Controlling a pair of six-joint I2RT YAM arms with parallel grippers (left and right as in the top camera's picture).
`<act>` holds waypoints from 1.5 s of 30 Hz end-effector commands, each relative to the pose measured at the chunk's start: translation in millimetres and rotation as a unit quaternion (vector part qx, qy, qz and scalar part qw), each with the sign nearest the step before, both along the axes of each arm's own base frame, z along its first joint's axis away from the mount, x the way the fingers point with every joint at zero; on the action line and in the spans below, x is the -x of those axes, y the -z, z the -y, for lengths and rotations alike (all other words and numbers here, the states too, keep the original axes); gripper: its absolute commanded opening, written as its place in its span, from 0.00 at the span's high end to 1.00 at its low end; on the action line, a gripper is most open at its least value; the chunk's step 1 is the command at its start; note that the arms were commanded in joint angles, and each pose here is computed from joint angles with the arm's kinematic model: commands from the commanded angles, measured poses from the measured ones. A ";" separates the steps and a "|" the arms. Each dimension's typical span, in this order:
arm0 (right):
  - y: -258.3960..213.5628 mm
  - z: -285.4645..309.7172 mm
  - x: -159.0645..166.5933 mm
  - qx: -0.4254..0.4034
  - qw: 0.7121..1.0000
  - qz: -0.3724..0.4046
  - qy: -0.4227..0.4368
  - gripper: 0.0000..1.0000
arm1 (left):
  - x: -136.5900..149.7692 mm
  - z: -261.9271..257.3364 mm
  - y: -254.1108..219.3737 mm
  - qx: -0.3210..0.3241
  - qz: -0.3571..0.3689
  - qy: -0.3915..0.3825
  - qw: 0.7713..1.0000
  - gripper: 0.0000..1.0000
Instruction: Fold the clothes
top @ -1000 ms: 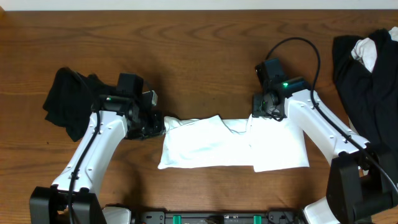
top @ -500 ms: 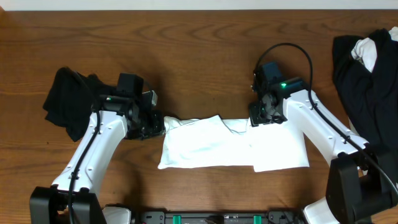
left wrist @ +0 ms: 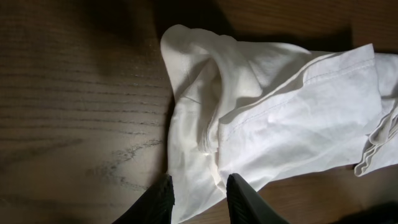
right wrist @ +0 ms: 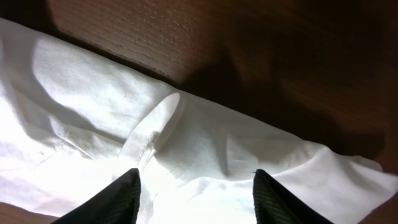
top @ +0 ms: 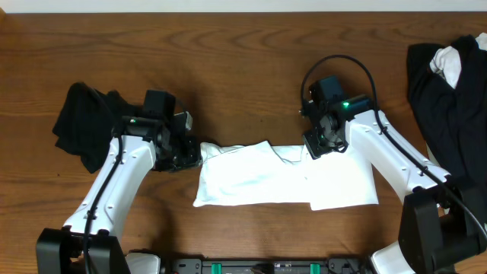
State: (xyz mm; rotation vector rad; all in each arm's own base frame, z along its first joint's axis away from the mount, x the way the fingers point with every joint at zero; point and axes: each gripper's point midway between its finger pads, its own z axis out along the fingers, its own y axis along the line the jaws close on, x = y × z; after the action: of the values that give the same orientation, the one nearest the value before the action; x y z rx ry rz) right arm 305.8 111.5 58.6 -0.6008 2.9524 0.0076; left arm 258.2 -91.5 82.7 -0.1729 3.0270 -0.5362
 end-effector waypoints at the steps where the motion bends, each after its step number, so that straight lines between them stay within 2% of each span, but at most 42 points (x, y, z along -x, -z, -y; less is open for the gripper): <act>1: 0.6 -2.4 -3.6 0.004 1.000 0.002 -0.024 0.44 | 5.0 -3.0 3.8 -0.008 -0.005 0.005 1.000 0.69; 11: 26.1 -6.3 4.8 0.006 0.998 -0.040 -0.050 0.41 | 4.9 -3.1 3.8 -0.007 -0.004 0.004 1.000 0.69; 13: 33.9 -5.9 5.2 0.010 0.998 -0.049 -0.050 0.51 | 4.9 -3.1 3.8 -0.007 -0.004 0.005 1.000 0.69; 17: 40.2 -6.3 1.7 0.011 0.998 -0.048 -0.042 0.91 | 4.9 -3.0 3.8 -0.007 -0.004 0.005 1.000 0.69; 20: 34.7 -2.4 -6.8 0.020 0.999 -0.025 -0.010 0.98 | 4.9 -3.0 3.8 -0.008 -0.004 0.005 1.000 0.69; 27: 2.8 10.2 -32.1 0.047 0.997 0.061 0.029 0.99 | 4.8 -3.1 3.8 -0.008 -0.004 0.005 1.000 0.69; 31: -7.7 5.9 -43.9 0.034 0.995 0.094 0.032 0.94 | 4.7 -3.1 3.8 -0.008 -0.004 0.005 1.000 0.69; 38: -8.3 3.5 -48.3 0.028 0.994 0.102 0.033 0.86 | 4.7 -3.0 3.8 -0.008 -0.004 0.005 1.000 0.69; 45: -6.7 -0.2 -43.9 0.016 0.995 0.091 0.036 0.83 | 4.9 -3.0 3.8 -0.008 -0.004 0.005 1.000 0.69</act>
State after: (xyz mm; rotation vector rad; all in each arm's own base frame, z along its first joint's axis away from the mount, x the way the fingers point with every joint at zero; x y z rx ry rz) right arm 349.4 106.1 59.8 -0.4917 2.8074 -0.1213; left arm 257.8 -91.4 82.6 -0.1734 3.0286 -0.5354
